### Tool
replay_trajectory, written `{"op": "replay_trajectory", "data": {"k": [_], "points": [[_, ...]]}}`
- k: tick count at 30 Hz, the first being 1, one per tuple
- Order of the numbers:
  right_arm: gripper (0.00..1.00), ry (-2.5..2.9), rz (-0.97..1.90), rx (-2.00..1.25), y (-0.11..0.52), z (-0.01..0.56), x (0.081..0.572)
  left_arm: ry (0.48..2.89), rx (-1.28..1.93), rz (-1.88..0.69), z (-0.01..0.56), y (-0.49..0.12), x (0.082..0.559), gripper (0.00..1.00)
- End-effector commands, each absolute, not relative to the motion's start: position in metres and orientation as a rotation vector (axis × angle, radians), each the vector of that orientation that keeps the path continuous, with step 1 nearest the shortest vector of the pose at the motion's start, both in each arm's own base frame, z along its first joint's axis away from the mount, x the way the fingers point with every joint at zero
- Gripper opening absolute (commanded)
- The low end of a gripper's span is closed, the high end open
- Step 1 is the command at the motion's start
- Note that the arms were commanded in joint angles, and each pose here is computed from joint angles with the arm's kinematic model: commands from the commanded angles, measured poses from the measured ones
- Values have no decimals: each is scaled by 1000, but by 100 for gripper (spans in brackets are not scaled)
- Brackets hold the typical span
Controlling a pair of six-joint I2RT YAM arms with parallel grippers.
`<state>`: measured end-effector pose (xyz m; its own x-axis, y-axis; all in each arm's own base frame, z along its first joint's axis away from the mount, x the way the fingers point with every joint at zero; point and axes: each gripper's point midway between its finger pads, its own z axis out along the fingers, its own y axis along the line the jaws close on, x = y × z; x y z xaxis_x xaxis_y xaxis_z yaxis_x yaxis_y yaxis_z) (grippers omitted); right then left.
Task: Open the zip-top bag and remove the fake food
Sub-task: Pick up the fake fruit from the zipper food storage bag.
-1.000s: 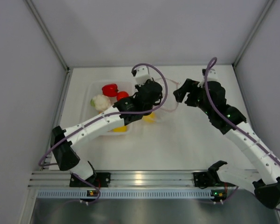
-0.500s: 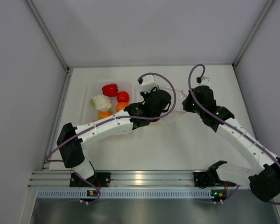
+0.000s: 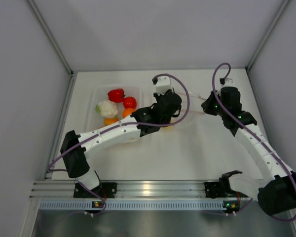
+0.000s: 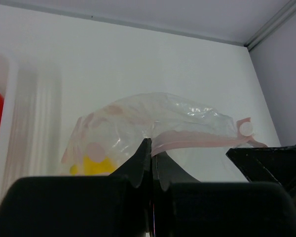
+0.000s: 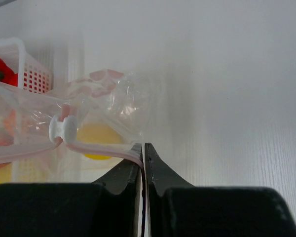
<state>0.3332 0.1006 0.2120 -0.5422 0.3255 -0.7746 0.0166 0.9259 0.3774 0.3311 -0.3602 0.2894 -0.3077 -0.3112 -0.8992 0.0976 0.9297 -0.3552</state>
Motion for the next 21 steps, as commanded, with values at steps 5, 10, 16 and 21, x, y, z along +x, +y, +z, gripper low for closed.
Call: {"op": "replay_trajectory", "data": {"k": [5, 10, 16, 21], "points": [[38, 2034, 460, 26, 101, 267, 318, 1783, -104, -435, 334, -373, 338, 0], [43, 2005, 441, -12, 95, 296, 299, 1820, -84, -447, 317, -391, 338, 0], [31, 1903, 460, -41, 97, 348, 274, 1861, -71, -552, 309, -411, 332, 0], [23, 1916, 554, -136, 118, 348, 261, 1925, -28, -630, 302, -431, 327, 0]]}}
